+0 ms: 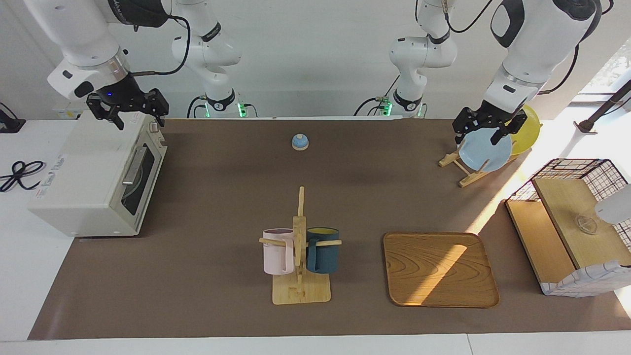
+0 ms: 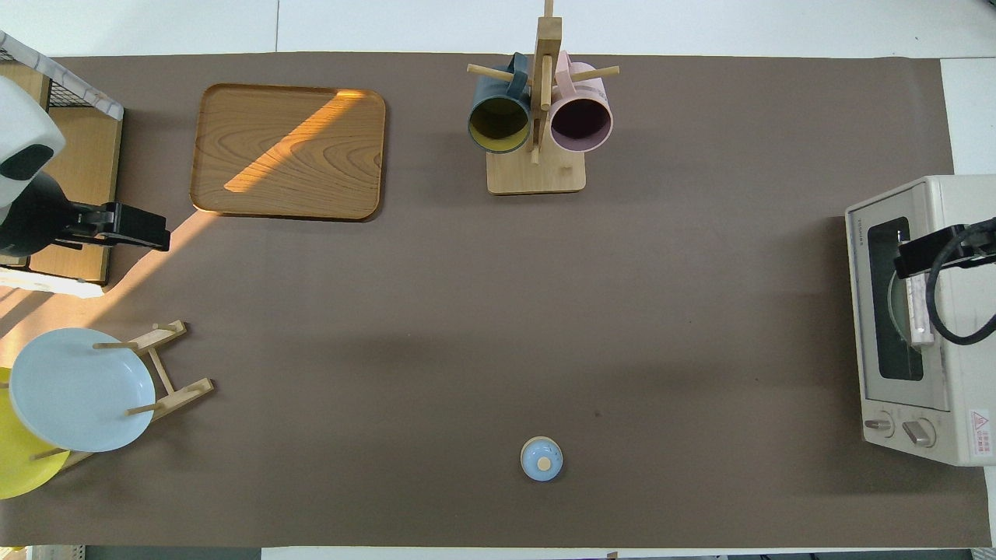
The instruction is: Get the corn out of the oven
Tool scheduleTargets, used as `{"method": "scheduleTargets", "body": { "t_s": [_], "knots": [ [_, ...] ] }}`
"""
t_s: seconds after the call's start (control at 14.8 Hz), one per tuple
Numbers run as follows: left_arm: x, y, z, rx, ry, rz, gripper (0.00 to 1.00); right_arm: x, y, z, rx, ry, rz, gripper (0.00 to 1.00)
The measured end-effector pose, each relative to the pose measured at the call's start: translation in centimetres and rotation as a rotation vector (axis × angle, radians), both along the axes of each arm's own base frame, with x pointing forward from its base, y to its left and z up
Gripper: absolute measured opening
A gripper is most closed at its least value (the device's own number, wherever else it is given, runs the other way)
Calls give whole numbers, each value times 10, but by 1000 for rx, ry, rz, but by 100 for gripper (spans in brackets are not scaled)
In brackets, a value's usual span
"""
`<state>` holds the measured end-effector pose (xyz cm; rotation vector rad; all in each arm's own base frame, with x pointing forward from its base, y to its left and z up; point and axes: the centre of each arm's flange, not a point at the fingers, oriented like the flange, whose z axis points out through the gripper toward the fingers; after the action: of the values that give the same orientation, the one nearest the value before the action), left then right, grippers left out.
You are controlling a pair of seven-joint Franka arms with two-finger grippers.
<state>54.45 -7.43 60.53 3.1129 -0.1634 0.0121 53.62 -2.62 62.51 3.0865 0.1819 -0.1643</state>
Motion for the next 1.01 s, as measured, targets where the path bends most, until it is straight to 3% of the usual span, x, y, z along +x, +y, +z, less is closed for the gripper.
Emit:
{"method": "scheduleTargets", "body": {
  "t_s": [0.27,0.61,0.74,0.88,1.01],
  "knots": [
    [0,0,0,0,0,0,100,3,0,-11,0,-10,5,97],
    [0,0,0,0,0,0,100,3,-21,-30,4,-42,46,46],
    [0,0,0,0,0,0,100,2,-34,-52,-3,-82,84,29],
    [0,0,0,0,0,0,100,-4,-45,-81,-33,-102,109,4],
    [0,0,0,0,0,0,100,-7,-48,-102,-54,-93,119,1]
  ]
}}
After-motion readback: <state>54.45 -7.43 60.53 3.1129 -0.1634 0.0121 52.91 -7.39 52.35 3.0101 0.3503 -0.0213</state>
